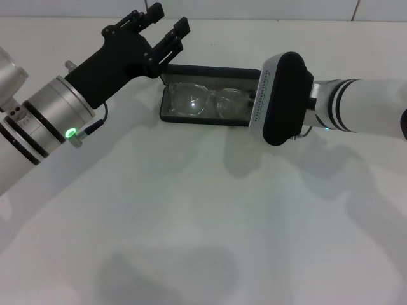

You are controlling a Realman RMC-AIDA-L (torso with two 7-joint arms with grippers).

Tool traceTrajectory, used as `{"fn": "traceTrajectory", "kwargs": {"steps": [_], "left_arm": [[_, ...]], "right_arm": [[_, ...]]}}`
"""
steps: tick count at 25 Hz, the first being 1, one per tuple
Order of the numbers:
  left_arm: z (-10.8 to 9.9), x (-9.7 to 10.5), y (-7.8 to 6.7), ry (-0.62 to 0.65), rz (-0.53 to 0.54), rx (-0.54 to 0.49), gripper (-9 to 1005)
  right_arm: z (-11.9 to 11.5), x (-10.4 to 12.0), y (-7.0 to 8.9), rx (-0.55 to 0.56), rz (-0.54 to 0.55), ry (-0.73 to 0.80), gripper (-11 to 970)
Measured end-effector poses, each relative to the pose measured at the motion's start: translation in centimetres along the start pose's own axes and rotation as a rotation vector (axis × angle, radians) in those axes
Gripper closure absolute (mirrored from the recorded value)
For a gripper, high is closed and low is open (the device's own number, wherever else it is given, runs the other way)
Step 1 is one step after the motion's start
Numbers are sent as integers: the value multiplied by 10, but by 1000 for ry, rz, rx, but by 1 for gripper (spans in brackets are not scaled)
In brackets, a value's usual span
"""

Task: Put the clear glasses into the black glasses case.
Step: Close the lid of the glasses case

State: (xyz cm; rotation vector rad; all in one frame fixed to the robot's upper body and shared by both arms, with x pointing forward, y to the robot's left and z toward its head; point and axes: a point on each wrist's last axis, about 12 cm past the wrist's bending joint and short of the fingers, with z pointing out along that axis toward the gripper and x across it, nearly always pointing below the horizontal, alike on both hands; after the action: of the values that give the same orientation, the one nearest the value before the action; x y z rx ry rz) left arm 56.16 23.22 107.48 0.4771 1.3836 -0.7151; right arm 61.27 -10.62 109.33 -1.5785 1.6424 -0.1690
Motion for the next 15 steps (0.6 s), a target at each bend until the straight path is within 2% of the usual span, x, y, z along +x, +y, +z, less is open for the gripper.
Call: {"fn": "traceTrajectory", "kwargs": {"steps": [9,12,15], "left_arm": [[-3,2,0,4,-3,-8,429],[-7,3,1,8,-6,-17,429],[-8,3,1,10,-7,-20,430]], "right_arm": [[-4,-7,-2,17,9,-34,893],[-14,-4,-7,31,29,-42,893],[-31,8,-15,53,66,-47,892]]}}
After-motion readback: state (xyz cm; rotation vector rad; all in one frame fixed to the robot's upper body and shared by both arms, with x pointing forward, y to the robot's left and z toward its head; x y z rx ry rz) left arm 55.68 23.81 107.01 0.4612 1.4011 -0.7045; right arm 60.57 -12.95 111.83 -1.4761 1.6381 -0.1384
